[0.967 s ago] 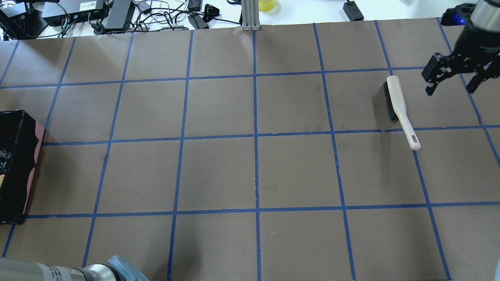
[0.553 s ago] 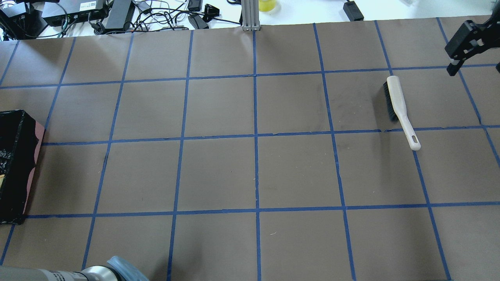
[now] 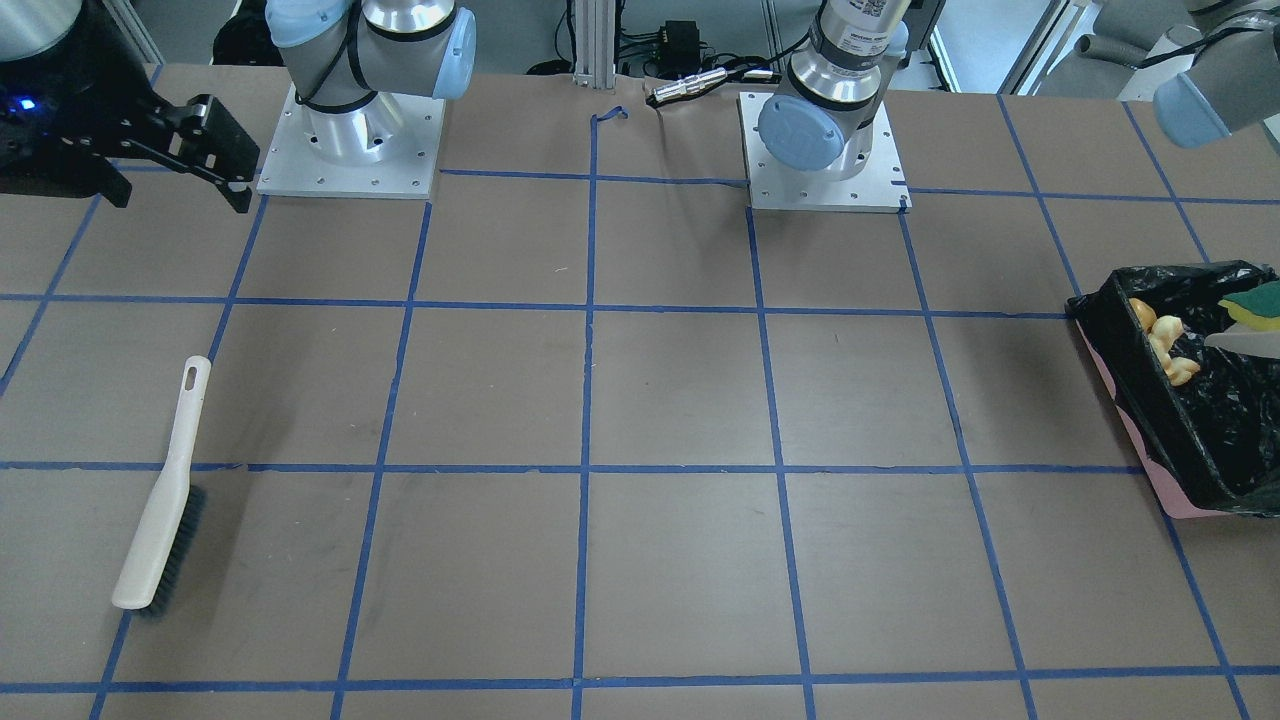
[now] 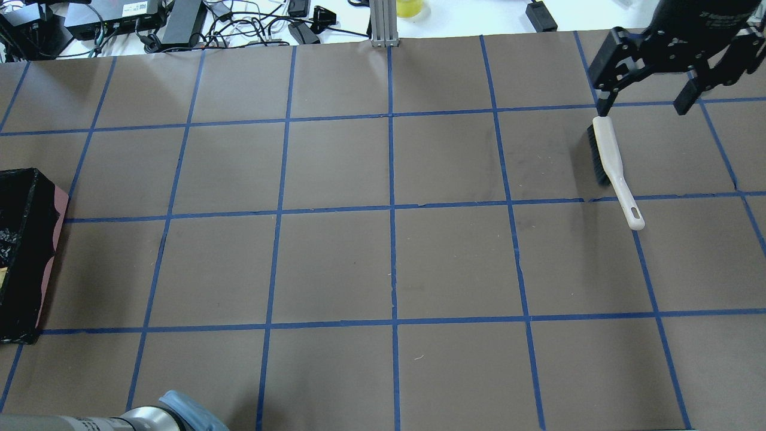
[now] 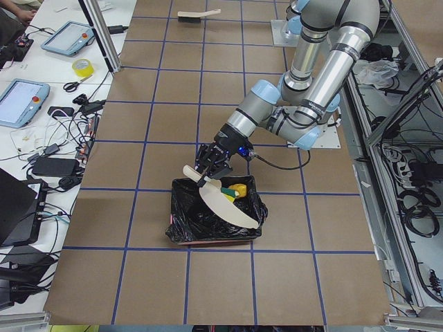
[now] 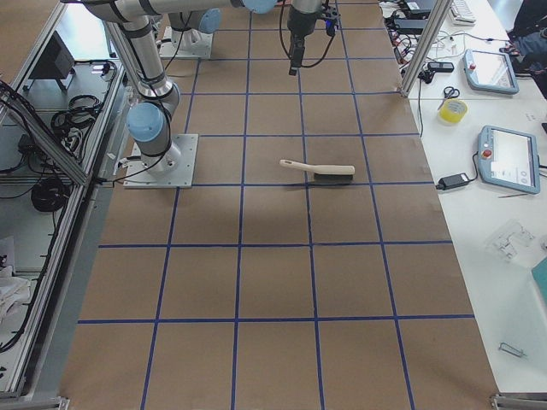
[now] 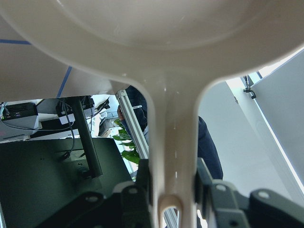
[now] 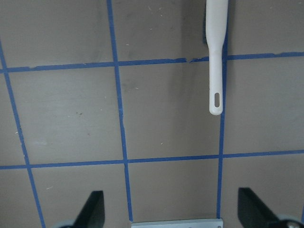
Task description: Sweep and dump trash into bin
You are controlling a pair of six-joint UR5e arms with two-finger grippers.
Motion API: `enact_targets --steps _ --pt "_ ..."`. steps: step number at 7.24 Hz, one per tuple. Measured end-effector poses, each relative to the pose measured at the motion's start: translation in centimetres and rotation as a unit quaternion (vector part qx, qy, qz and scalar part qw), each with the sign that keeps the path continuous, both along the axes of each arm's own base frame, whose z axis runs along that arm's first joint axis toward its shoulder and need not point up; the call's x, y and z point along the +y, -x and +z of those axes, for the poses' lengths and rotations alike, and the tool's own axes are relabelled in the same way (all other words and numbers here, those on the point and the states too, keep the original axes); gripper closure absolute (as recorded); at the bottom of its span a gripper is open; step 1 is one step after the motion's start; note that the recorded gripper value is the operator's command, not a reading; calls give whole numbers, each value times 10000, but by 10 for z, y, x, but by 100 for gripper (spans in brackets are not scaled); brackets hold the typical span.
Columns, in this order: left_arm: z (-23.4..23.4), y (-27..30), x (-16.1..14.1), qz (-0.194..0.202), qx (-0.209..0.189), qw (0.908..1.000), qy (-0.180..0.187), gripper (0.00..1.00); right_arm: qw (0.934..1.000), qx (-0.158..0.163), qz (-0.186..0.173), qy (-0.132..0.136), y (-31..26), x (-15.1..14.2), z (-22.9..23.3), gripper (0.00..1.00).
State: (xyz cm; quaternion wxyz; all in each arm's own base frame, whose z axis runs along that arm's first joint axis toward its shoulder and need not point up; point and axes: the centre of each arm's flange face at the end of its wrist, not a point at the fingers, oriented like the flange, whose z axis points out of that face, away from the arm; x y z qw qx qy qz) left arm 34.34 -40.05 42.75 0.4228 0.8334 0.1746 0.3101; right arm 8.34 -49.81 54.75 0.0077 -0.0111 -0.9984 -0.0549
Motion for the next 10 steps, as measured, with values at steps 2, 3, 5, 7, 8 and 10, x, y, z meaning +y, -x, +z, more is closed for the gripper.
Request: enact_targets --steps 2,3,5,7,8,10 --pt "6 2 13 89 -174 9997 114 97 9994 12 131 316 -19 5 10 0" --pt "9 1 17 114 -283 9994 190 97 9983 -13 152 570 -21 0 13 0" --pt "10 2 21 129 -391 9988 270 97 9957 -163 155 901 -25 -5 18 0" --pt "6 2 24 141 -377 9988 261 97 9935 -212 176 1106 -27 -9 22 0" --pt "6 3 24 141 -375 9989 260 97 9932 -217 179 1131 -27 -9 22 0" --pt "6 3 24 142 -372 9989 260 97 9931 -213 185 1141 -27 -9 23 0"
